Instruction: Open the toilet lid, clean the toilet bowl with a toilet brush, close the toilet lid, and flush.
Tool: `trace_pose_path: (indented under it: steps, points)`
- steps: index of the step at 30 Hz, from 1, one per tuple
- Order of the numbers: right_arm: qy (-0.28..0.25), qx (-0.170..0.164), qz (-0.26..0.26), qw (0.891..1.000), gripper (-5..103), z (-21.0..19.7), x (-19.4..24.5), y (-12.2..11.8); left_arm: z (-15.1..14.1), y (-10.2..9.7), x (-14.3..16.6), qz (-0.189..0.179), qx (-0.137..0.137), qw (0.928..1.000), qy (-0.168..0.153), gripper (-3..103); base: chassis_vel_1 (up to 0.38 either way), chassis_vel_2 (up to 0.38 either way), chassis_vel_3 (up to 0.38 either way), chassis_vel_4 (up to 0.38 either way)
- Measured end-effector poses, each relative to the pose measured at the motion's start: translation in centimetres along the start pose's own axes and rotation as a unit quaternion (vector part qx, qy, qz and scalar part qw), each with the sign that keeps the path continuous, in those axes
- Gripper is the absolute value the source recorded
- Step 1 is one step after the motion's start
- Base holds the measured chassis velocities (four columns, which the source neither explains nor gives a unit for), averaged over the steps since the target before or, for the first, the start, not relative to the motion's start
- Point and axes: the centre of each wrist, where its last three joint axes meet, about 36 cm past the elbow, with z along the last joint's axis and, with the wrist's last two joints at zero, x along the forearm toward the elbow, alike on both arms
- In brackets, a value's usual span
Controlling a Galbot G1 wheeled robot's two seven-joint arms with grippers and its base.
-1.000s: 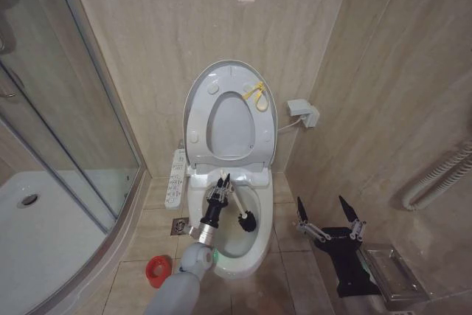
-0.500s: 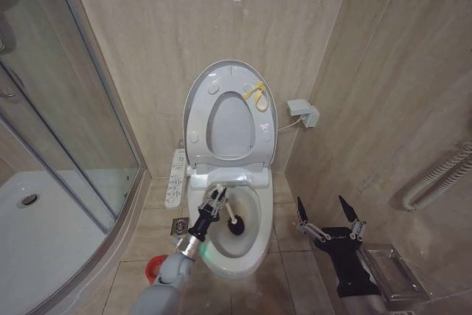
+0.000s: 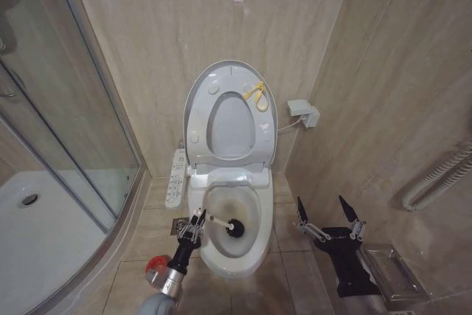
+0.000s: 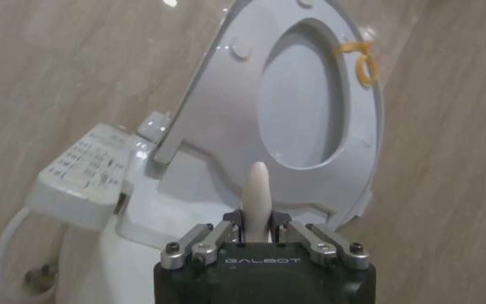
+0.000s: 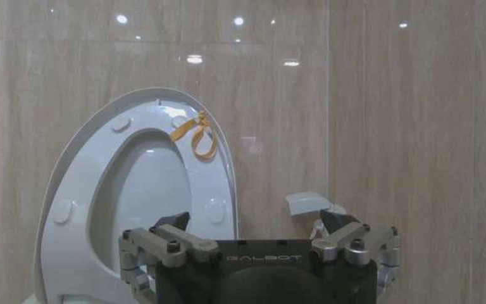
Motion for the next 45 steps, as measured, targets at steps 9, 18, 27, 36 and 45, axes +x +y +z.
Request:
trace_pose_path:
  steps: [9, 18, 27, 36, 45]
  points:
    - [0.000, 0.000, 0.000, 1.000, 100, 0.0, 0.0, 0.0, 1.1, -2.4, -2.6, -0.044, 0.073, 0.9957, -0.036, 21, 0.000, 0.000, 0.000, 0.000]
    - [0.000, 0.000, 0.000, 1.000, 100, 0.0, 0.0, 0.0, 2.9, -2.8, -7.7, -0.037, 0.065, 0.9938, -0.083, 21, 0.000, 0.000, 0.000, 0.000]
    - [0.000, 0.000, 0.000, 1.000, 100, 0.0, 0.0, 0.0, 2.7, -2.9, -10.4, -0.034, 0.065, 0.9908, -0.113, 21, 0.000, 0.000, 0.000, 0.000]
    - [0.000, 0.000, 0.000, 1.000, 100, 0.0, 0.0, 0.0, 4.2, -0.9, -8.4, -0.024, -0.006, 0.9980, -0.058, 21, 0.000, 0.000, 0.000, 0.000]
    - [0.000, 0.000, 0.000, 1.000, 100, 0.0, 0.0, 0.0, 3.0, -3.4, -10.0, -0.015, 0.071, 0.9926, -0.098, 21, 0.000, 0.000, 0.000, 0.000]
